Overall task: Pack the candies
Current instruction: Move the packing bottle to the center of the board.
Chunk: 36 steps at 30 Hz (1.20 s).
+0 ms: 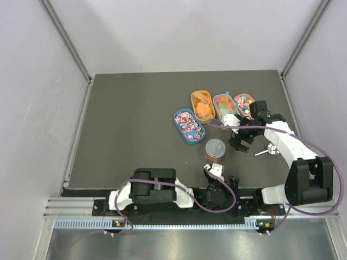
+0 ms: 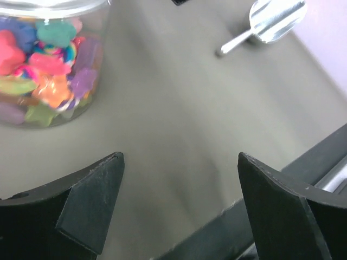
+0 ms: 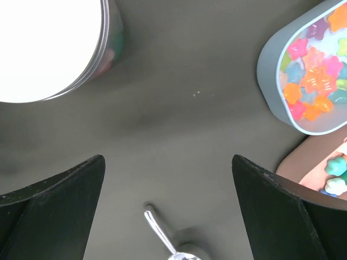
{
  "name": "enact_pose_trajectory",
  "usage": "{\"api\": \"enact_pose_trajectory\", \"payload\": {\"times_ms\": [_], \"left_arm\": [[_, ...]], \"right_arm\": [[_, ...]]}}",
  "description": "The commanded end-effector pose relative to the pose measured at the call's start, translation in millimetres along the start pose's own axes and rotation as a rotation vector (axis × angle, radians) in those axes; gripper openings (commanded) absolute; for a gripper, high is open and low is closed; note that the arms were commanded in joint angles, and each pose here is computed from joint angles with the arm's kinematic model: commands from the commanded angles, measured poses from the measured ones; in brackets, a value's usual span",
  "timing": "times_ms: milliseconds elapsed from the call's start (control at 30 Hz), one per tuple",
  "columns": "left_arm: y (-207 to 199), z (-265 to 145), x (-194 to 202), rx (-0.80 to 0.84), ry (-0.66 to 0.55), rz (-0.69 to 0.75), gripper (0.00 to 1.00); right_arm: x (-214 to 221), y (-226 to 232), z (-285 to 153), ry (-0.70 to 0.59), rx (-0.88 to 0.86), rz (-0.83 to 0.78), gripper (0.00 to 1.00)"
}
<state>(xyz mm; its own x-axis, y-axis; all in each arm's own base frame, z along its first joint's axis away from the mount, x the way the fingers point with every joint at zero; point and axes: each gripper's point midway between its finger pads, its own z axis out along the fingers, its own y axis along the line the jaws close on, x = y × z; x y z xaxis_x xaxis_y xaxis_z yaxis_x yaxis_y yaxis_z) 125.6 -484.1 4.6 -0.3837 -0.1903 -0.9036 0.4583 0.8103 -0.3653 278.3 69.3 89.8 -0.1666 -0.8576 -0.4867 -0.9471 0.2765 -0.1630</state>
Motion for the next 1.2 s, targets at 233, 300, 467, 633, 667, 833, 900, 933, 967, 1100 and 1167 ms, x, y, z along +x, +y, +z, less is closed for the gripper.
{"api": "enact_pose_trajectory", "payload": {"times_ms": [233,300,467,633,667,833,900,933,967,1100,1167], "left_arm": [[346,-191,174,-0.597,1.076,0.621,0.94],[334,-198,171,-0.558,1.076,0.659,0.94],[300,-196,167,-0.452,1.048,0.639,0.93],[229,-171,127,-0.191,0.938,0.577,0.93],[218,-163,115,-0.166,0.886,0.567,0.94],[138,-131,31,0.049,0.636,0.569,0.99],[131,-122,5,0.074,0.533,0.584,0.99],[131,-116,-8,0.109,0.468,0.634,0.99],[140,-113,-14,0.091,0.446,0.659,0.99],[188,-91,-23,0.017,0.493,0.69,0.98],[202,-85,-22,-0.013,0.516,0.751,0.99]], "right_arm": [[-6,-17,-13,-0.024,0.057,-0.024,1.0],[-5,-17,-12,-0.023,0.05,-0.018,1.0],[-11,-23,-14,-0.044,0.048,-0.002,1.0],[-14,-25,-10,-0.062,0.015,-0.007,1.0],[-16,-28,-11,-0.065,0.017,-0.01,1.0],[-32,-41,-16,-0.107,0.025,-0.02,1.0],[-37,-44,-16,-0.126,0.02,-0.009,1.0],[-42,-48,-19,-0.136,0.029,-0.012,1.0],[-44,-49,-19,-0.14,0.029,0.001,1.0],[-55,-55,-25,-0.157,0.044,0.019,1.0],[-57,-54,-25,-0.16,0.048,0.025,1.0]]}}
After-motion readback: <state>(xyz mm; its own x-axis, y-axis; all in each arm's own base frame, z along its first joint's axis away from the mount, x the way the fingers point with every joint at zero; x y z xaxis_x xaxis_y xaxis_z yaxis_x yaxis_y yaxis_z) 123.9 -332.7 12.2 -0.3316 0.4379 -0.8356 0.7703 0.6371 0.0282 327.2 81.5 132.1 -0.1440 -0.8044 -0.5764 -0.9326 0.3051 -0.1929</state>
